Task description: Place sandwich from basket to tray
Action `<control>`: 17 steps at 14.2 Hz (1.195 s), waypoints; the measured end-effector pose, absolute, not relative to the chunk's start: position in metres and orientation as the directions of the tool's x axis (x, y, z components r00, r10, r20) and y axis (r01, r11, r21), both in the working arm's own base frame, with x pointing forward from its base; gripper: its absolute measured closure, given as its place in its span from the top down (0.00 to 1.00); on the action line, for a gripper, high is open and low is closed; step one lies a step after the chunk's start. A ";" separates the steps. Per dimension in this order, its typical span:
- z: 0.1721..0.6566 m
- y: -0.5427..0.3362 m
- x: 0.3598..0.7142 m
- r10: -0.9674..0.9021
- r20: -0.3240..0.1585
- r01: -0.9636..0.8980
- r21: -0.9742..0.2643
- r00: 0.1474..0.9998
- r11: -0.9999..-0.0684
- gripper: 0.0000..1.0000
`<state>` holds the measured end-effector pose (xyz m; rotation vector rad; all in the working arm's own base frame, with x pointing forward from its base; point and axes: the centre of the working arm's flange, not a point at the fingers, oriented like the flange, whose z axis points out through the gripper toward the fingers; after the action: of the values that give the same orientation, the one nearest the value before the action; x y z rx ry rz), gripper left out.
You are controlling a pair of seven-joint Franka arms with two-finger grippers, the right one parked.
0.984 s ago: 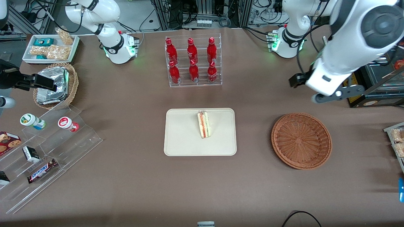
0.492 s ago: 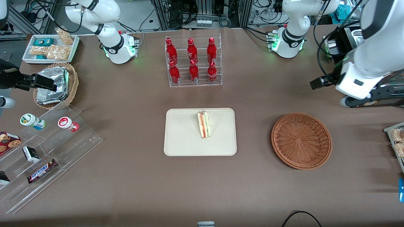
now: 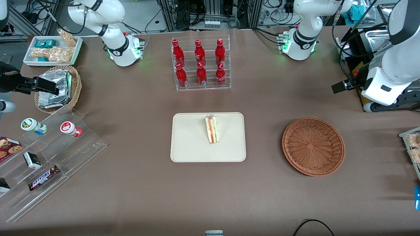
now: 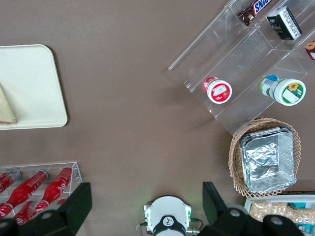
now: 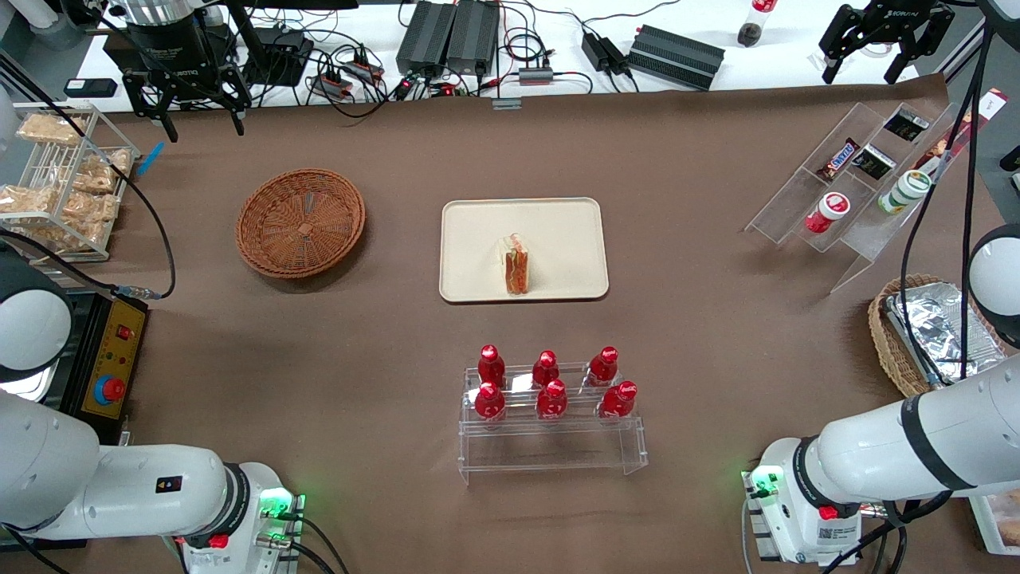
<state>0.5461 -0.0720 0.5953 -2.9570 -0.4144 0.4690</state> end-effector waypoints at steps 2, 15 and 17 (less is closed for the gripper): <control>0.596 -0.066 0.542 0.292 -0.310 0.250 -0.169 0.905 -0.953 1.00; 0.619 -0.007 0.535 0.126 -0.298 0.107 -0.080 0.946 -0.991 1.00; 0.625 -0.017 0.537 0.103 -0.258 0.087 -0.073 0.961 -0.994 1.00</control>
<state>0.5367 -0.0167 0.6250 -3.0505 -0.1483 0.4065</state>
